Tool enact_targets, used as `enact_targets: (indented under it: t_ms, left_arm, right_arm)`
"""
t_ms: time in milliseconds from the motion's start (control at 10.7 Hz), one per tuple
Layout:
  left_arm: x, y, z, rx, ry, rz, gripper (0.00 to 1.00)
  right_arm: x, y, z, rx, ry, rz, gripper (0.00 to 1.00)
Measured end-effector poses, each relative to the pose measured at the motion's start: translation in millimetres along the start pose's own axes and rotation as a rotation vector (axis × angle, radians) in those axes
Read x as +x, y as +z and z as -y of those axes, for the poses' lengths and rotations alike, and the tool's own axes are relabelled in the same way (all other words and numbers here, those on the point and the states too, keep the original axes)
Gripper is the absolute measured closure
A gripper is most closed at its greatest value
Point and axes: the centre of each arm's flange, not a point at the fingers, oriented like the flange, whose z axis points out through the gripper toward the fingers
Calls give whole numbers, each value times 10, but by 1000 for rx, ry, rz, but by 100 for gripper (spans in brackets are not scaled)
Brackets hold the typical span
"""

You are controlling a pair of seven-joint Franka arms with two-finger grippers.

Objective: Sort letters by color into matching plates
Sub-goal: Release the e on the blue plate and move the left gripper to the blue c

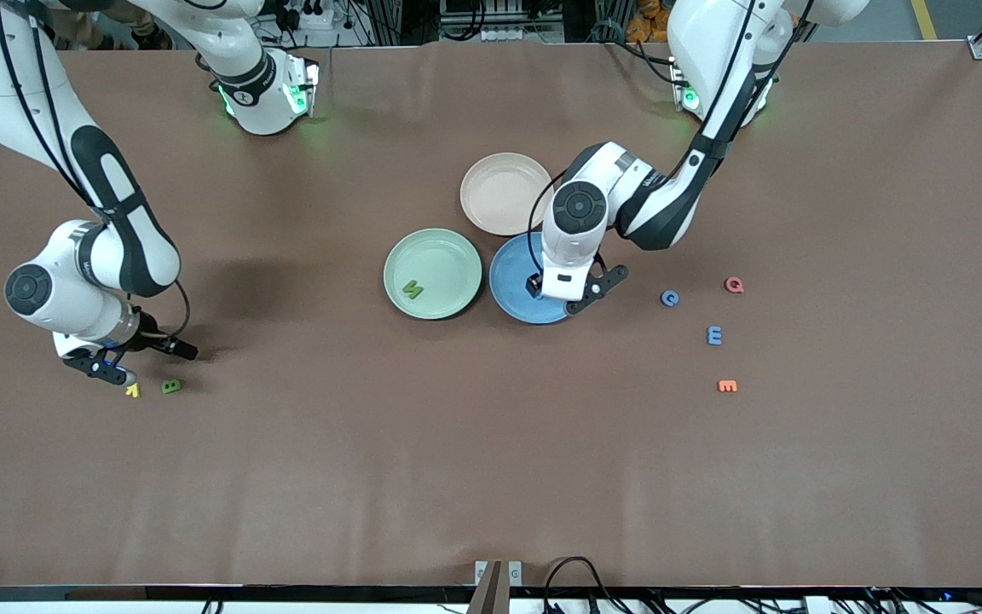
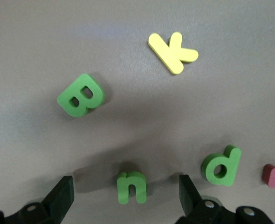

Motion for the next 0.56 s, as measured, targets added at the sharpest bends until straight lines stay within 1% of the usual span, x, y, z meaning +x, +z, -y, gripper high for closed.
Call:
enact_targets:
  t_ms: [94,188,469,562]
  left_arm:
    - [121,-59,7,-11,11,-5,0]
    - [335,-161,46,-24,17,-14,0]
    - [1195,-574,420,-40,69,-28,0]
    - [1394,-652,545,-39,92,-26,0]
  right_arm:
    - [-35,19,-5,0,0,0,0]
    - [-72,34,-9,0,0,4,0]
    - [-152,36,3,6,-1,6,0]
    - [-165,31,-3,7,0,7,5]
